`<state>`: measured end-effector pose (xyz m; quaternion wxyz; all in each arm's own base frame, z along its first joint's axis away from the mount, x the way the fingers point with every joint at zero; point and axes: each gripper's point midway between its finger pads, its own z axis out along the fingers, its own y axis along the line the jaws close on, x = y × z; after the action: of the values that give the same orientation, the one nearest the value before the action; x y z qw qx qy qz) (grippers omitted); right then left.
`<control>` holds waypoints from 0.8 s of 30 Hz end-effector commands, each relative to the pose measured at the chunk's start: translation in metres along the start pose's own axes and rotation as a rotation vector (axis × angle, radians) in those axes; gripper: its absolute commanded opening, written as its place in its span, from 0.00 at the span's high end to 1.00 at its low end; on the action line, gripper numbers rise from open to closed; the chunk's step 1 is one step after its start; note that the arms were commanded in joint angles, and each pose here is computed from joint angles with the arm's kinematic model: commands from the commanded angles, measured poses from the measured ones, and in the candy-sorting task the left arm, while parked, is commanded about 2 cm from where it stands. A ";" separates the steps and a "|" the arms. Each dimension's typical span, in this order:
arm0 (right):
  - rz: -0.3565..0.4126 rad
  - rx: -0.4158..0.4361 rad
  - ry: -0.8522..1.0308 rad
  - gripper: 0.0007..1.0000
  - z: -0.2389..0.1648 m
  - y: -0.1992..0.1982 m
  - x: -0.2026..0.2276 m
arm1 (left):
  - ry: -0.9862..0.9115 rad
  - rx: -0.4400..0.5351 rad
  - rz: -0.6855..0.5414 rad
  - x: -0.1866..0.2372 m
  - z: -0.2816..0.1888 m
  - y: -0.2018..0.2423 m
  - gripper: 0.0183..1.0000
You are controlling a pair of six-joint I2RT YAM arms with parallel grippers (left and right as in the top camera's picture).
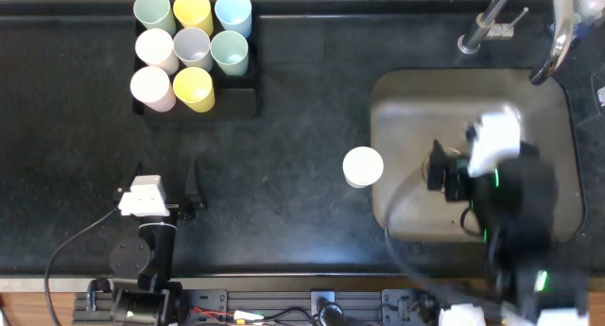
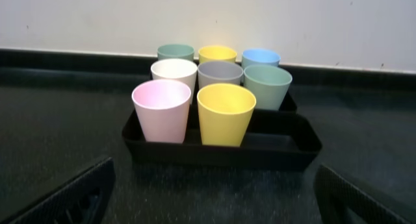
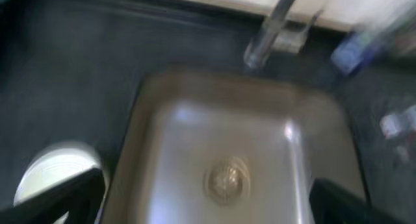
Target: Store Cups
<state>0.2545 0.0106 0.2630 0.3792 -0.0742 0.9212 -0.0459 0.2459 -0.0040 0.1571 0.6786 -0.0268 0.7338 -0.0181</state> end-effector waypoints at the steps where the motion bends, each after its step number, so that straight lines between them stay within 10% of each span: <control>1: -0.086 -0.088 0.247 0.00 0.020 0.026 -0.022 | -0.007 -0.007 0.020 -0.001 0.000 0.002 0.00; 13: -0.356 -0.354 0.627 0.00 0.099 0.090 0.021 | -0.007 -0.007 0.020 -0.001 0.000 0.002 0.00; 24: -0.479 -0.398 0.661 0.00 0.122 0.107 0.057 | -0.007 -0.007 0.020 -0.001 0.000 0.002 0.00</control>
<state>0.2976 0.0966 0.1307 0.0302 -0.3133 0.9490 0.0146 0.2460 -0.0040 0.1572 0.6790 -0.0268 0.7334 -0.0182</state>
